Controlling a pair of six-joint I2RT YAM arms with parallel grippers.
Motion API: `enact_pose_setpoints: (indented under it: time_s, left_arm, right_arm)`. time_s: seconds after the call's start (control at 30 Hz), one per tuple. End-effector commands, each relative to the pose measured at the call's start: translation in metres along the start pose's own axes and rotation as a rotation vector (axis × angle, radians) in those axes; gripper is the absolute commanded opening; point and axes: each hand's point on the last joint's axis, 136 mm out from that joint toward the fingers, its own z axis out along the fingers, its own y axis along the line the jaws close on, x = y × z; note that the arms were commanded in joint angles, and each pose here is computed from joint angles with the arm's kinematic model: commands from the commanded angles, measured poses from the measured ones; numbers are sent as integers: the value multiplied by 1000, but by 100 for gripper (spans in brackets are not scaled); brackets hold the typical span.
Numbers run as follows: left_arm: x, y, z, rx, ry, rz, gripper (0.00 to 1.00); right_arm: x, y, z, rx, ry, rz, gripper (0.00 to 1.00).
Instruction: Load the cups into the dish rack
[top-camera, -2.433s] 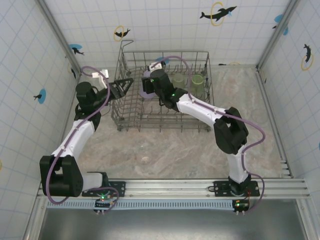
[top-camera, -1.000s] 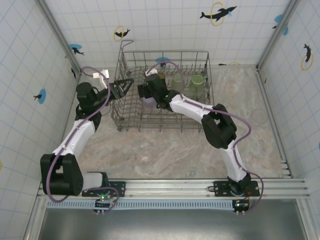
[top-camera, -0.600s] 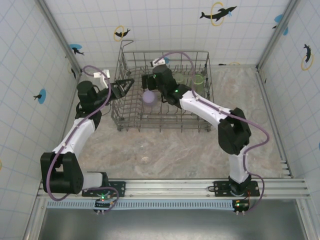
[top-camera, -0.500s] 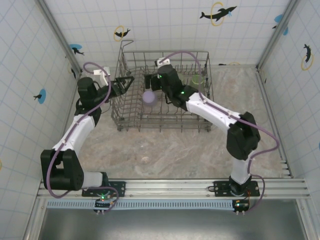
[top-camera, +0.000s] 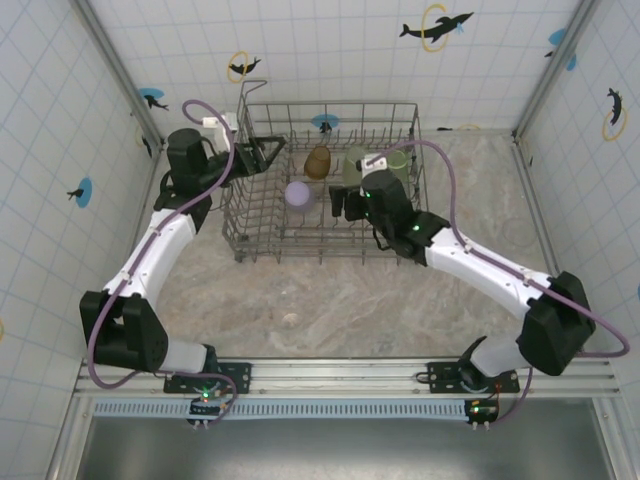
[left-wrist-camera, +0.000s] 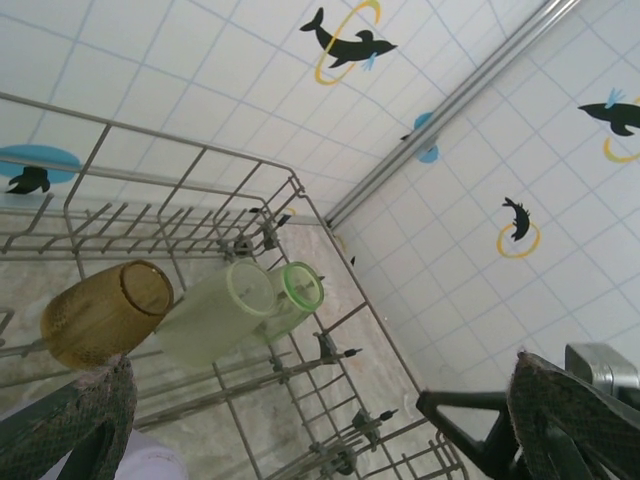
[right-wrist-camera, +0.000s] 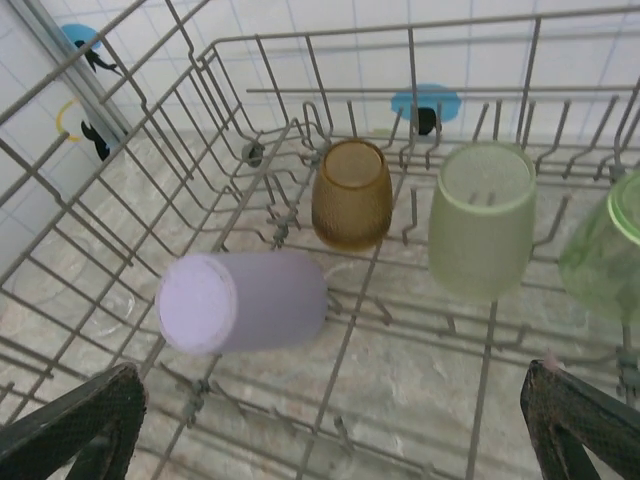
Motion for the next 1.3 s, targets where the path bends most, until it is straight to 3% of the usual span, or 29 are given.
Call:
enact_pose_setpoints:
  time_s: [0.0,0.4,0.7,1.03,1.27]
  left_arm:
    - [-6,-6,-7,-48,-13,-9,98]
    - [24,-5,-32,-240,44,-40,98]
    - [38,-27,-54,-225,71,-135,98]
    - [84,-35,-79,-302,247,-145,98]
    - [119,-32,-97,-324,329,-133,98]
  right_arm:
    - [3,-6,-22,-9,-17,55,99]
    - [34,-41,-71,15,-41,102,100]
    - [44,-56,-89,57,-20,108,100]
    - [71,-57,-90,76,38,144,100]
    - [71,-51,-92,79,21,152,100]
